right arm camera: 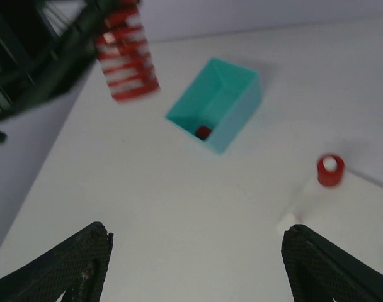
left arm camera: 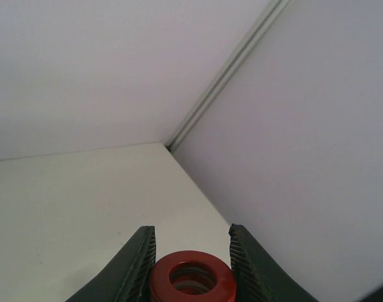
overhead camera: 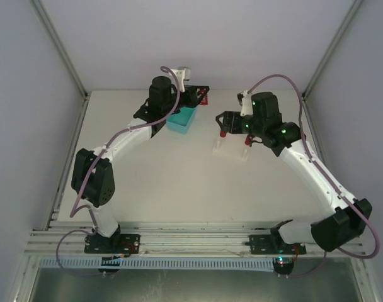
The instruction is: Install the large spring
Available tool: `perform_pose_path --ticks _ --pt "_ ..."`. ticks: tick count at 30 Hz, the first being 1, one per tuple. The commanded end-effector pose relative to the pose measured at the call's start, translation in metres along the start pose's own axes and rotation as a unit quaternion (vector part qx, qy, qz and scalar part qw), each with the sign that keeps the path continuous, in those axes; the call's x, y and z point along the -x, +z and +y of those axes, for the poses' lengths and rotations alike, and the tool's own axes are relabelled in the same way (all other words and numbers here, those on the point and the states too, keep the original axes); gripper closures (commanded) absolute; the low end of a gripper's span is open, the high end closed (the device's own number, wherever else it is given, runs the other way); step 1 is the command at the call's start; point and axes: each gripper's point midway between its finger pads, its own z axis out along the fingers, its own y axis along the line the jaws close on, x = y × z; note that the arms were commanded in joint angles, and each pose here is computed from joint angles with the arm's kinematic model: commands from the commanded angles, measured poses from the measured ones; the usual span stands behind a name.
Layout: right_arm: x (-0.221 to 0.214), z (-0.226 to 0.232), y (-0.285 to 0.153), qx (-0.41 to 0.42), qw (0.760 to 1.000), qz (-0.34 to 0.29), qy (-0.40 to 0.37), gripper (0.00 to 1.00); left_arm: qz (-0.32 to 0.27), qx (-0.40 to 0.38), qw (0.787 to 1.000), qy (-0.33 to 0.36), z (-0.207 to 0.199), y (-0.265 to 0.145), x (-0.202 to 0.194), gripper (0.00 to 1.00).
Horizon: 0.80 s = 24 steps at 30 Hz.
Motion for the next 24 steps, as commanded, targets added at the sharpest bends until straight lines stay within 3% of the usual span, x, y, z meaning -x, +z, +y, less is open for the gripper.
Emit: perform_pose_path --ticks 1,9,19,21,24 --pt "0.044 0.032 -0.003 0.07 0.991 -0.086 -0.076 0.24 -0.016 -0.055 0.998 -0.028 -0.037 -0.011 0.009 0.98" --pt "0.051 0.056 0.017 0.116 0.983 -0.086 -0.118 0.24 0.008 -0.073 0.997 -0.038 -0.06 -0.01 -0.002 1.0" --pt "0.052 0.048 0.044 0.088 0.982 -0.084 -0.144 0.25 0.016 -0.085 0.995 -0.054 -0.069 -0.016 0.0 1.0" --pt "0.052 0.05 0.046 0.093 0.981 -0.085 -0.151 0.29 0.02 -0.089 0.994 -0.059 -0.072 -0.016 0.0 1.0" --pt "0.052 0.048 0.047 0.09 0.979 -0.088 -0.159 0.43 0.024 -0.091 0.994 -0.062 -0.072 -0.017 -0.002 1.0"
